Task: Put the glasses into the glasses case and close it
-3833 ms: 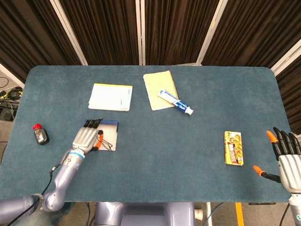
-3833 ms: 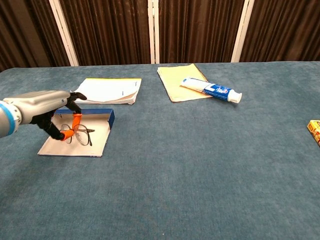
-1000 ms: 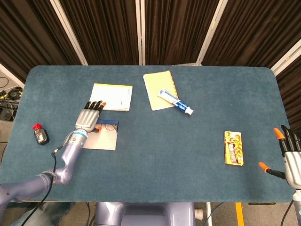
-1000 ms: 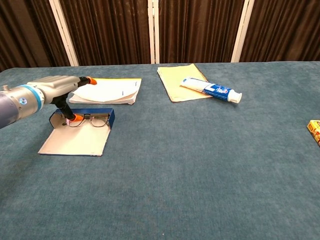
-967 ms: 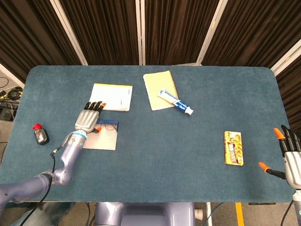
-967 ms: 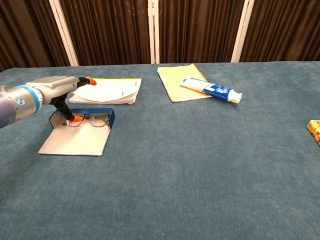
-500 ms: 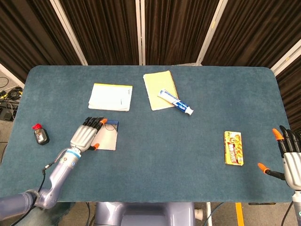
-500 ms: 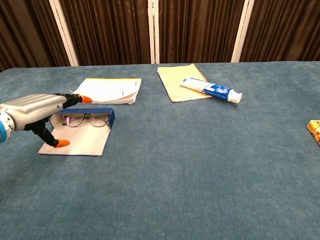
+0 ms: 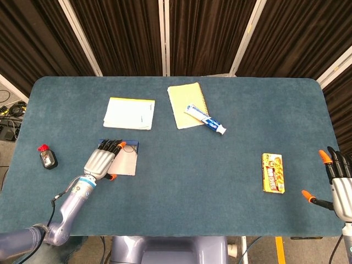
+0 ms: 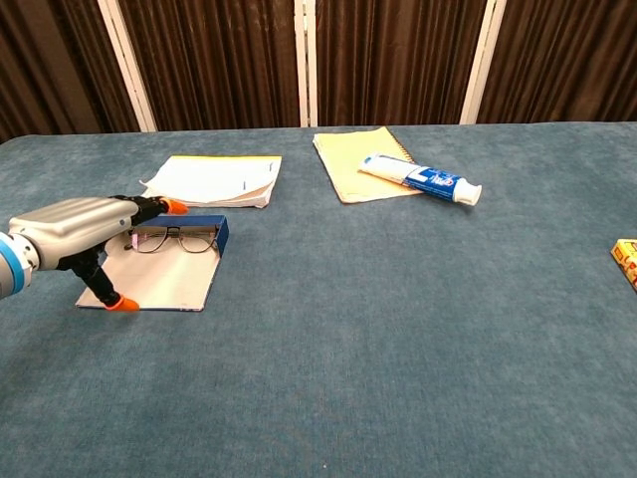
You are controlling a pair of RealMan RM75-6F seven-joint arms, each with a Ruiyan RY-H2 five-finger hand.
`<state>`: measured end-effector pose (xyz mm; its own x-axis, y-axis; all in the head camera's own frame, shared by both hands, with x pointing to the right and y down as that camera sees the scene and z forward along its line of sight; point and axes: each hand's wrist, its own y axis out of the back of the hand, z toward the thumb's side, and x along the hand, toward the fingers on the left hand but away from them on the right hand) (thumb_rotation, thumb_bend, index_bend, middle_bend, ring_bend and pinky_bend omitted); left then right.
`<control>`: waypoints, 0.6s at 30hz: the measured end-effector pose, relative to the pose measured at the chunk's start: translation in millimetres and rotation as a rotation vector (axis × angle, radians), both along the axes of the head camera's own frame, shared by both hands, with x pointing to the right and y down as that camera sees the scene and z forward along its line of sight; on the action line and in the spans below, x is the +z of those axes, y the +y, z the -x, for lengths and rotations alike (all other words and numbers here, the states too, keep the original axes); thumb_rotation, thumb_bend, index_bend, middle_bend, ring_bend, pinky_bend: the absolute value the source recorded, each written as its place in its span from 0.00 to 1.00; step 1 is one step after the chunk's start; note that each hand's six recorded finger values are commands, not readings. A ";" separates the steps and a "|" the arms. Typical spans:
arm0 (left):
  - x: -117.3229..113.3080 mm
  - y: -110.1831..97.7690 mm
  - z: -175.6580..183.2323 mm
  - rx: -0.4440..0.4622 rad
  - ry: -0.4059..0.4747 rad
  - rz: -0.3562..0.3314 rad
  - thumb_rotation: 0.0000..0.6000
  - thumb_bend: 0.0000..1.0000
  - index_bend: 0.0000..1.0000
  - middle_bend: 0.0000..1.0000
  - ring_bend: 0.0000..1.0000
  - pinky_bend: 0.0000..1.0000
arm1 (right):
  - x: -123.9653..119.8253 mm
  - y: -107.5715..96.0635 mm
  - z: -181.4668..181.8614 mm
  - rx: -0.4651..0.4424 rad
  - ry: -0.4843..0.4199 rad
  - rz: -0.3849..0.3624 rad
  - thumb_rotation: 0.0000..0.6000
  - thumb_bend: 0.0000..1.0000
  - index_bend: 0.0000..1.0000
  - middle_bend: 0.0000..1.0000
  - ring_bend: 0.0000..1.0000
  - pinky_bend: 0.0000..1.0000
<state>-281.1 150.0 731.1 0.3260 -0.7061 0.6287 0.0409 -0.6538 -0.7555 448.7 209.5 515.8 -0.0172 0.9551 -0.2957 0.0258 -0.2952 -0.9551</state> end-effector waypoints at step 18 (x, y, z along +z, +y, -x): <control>12.7 3.5 0.9 0.000 -0.015 0.003 1.00 0.16 0.00 0.00 0.00 0.00 | 1.5 0.4 0.5 -0.003 0.004 0.005 1.00 0.00 0.00 0.00 0.00 0.00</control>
<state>-282.0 153.5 743.9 0.3170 -0.7039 0.6357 0.0522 -0.6563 -0.7527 448.1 209.8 517.3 -0.0155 0.9538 -0.3001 0.0215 -0.2997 -0.9538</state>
